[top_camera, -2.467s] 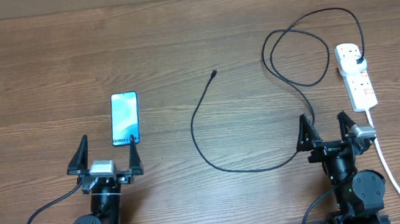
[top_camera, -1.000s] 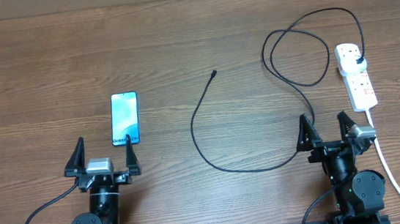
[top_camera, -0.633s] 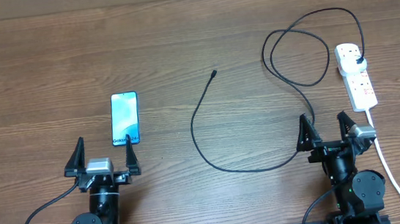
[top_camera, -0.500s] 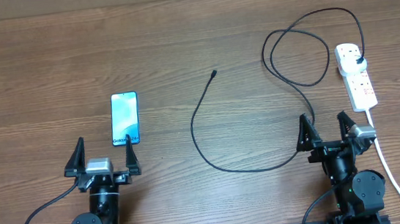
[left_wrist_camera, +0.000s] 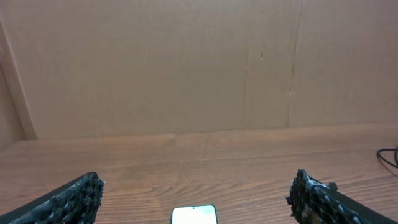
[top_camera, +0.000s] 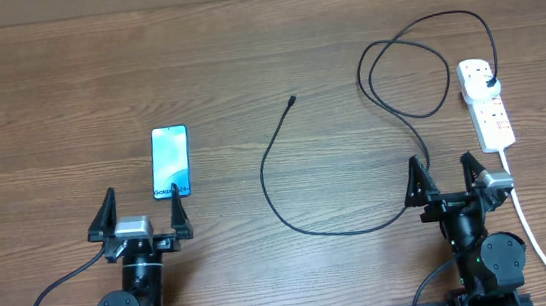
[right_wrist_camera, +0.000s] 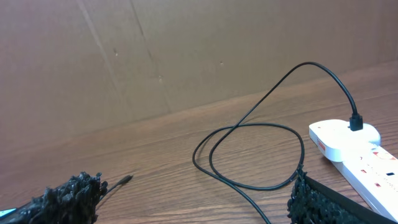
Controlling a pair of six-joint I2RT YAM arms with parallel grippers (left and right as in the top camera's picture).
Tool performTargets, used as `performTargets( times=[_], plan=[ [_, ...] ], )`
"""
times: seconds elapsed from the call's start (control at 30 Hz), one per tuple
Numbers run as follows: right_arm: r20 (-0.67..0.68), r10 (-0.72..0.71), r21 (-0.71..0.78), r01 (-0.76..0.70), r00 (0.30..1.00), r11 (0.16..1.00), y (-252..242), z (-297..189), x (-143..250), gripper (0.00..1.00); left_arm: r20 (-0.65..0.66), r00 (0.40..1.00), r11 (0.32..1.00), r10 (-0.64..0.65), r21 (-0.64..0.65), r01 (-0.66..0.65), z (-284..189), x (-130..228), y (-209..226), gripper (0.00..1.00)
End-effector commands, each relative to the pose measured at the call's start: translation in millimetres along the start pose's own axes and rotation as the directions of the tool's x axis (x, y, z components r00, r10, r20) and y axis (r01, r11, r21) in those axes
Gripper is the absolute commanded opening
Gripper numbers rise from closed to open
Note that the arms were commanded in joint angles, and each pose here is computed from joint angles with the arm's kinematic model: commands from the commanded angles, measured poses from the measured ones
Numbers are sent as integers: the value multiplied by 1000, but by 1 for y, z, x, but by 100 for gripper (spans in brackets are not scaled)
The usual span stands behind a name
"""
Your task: Plug charger to phone and switch on socket
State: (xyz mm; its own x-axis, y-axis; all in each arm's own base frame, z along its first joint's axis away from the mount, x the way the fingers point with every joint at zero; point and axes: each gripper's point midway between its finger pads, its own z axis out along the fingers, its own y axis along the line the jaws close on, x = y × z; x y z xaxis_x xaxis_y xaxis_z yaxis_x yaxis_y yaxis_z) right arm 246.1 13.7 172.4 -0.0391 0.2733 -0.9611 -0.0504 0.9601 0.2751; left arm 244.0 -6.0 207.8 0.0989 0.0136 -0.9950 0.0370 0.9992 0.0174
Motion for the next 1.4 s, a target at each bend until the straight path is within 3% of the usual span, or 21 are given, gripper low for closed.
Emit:
performTargets(
  times=[0.0,1.37],
  plan=[
    [3,-3,11,3,1000,1000,-3,0,2,100,38,999,1000,-15,-17,15,-2,-17,3,100],
    [3,-3,11,3,1000,1000,-3,0,2,100,20,999,999,-46,29,45,-2,-13,-4,100]
  ],
)
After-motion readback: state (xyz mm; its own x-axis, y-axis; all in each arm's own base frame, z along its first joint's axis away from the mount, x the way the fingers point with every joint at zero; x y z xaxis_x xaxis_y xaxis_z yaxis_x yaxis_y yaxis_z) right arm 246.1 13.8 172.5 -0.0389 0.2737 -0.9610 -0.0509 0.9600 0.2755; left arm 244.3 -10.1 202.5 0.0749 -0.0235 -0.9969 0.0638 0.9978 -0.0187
